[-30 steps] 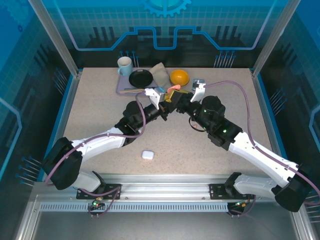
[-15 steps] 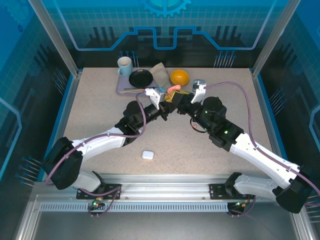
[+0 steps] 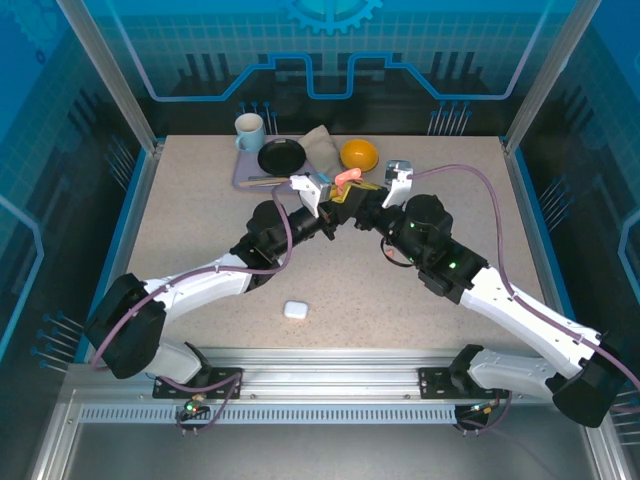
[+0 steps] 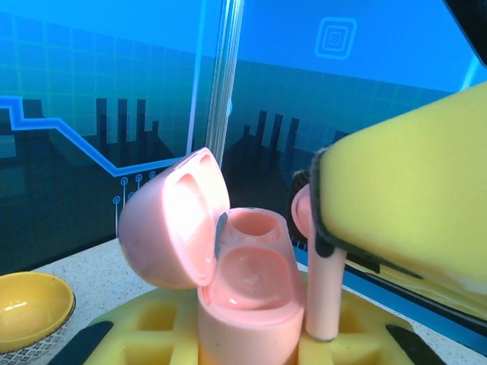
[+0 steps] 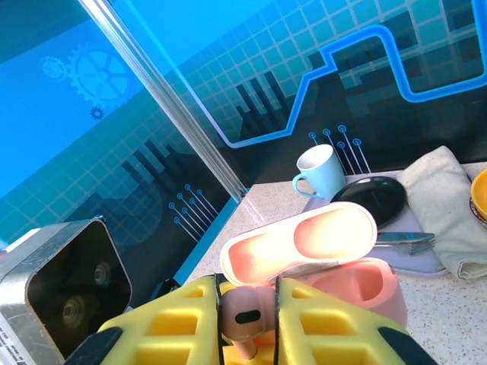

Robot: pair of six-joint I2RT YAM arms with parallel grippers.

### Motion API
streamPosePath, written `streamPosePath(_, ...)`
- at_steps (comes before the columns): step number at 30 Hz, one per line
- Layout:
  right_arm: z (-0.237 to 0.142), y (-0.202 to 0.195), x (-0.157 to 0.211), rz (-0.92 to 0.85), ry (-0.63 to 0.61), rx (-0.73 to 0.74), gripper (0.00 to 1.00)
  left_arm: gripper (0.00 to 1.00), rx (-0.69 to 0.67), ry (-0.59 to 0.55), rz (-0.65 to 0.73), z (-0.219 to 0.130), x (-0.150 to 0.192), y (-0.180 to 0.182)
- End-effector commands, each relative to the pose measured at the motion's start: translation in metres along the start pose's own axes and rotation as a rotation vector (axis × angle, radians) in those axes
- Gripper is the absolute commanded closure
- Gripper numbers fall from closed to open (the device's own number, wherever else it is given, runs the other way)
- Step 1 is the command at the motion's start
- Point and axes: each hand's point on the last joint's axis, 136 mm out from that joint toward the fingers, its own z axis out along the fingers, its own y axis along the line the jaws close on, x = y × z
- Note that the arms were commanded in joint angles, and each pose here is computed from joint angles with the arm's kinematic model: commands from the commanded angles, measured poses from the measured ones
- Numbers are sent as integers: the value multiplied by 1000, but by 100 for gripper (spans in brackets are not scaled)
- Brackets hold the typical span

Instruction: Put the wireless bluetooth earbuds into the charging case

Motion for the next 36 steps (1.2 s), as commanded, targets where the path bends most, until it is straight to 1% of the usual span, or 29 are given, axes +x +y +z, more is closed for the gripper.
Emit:
streamPosePath(1,3,3,0,-5,4,13,82,100,28,-108,19,4,-36,-10)
streamPosePath(9,10,13,-24,19,-55,-13,82,100,30,-92,12,4,-29,-10)
streamPosePath(15,13,13,-28,24,-67,-9,83,100,30,-94,15,3,-30,-10)
streamPosePath(23,13,3,-19,8,-52,19,83,100,32,-107,17,1,-36,-11)
streamPosePath(30,5,-10,-18,-3,-62,64,83,100,33,-110,20,0,-39,-12)
streamPosePath(36,6,-12,-12,4,-38,56,83,100,34,-116,18,1,-41,-12)
